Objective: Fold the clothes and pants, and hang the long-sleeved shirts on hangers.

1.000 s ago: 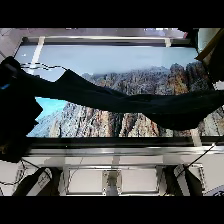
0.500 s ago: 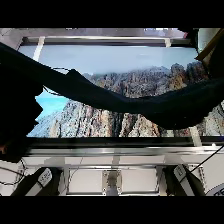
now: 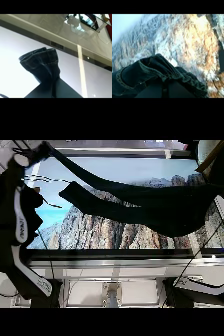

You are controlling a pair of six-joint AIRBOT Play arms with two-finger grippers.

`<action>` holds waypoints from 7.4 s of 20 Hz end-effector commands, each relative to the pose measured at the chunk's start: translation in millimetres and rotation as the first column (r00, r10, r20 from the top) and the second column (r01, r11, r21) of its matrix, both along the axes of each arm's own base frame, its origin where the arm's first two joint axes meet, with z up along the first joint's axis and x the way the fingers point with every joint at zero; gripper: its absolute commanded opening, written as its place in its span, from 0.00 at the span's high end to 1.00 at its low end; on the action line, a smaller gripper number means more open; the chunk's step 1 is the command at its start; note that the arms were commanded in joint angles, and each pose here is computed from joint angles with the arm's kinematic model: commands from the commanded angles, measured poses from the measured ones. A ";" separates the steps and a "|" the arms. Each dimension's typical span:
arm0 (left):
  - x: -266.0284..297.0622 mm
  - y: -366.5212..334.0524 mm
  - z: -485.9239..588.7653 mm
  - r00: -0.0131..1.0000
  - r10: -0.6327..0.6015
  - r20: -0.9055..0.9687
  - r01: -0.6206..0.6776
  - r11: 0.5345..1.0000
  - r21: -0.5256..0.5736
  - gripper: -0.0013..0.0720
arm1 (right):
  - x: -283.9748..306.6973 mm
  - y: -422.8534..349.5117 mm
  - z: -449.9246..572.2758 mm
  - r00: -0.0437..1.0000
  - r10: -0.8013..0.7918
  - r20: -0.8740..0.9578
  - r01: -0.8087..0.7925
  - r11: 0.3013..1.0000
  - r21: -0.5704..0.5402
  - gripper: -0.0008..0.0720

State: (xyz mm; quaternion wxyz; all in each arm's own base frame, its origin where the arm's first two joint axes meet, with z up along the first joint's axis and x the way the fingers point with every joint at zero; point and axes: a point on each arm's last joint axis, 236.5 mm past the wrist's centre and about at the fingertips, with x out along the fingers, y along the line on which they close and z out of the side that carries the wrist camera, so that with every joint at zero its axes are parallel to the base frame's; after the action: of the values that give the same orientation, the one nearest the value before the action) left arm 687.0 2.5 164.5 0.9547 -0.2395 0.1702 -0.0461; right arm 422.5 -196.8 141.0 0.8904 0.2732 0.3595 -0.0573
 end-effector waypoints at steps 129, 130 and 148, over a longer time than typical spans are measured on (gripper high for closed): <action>-368.5 135.0 -178.6 0.505 0.388 -0.771 -0.189 0.921 0.340 0.01 | -185.6 -30.7 -117.8 0.932 -0.142 -0.333 0.138 0.990 -0.035 0.36; -368.9 124.9 -184.8 0.561 0.364 -0.744 -0.271 0.929 0.251 0.01 | -195.6 -23.0 -124.7 0.942 -0.170 -0.289 0.179 0.984 0.004 0.36; -292.9 90.8 -264.0 0.723 0.124 -0.680 -0.498 0.776 -0.387 0.63 | -183.7 28.6 -125.1 0.981 -0.151 -0.122 0.178 0.950 0.257 0.36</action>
State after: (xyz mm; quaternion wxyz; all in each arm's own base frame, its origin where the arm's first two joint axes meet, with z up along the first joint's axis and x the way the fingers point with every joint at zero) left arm 387.4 87.9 -97.3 0.7216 -0.5260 0.4233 0.1530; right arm 236.9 -174.5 7.5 0.8168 0.4151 0.3838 -0.1150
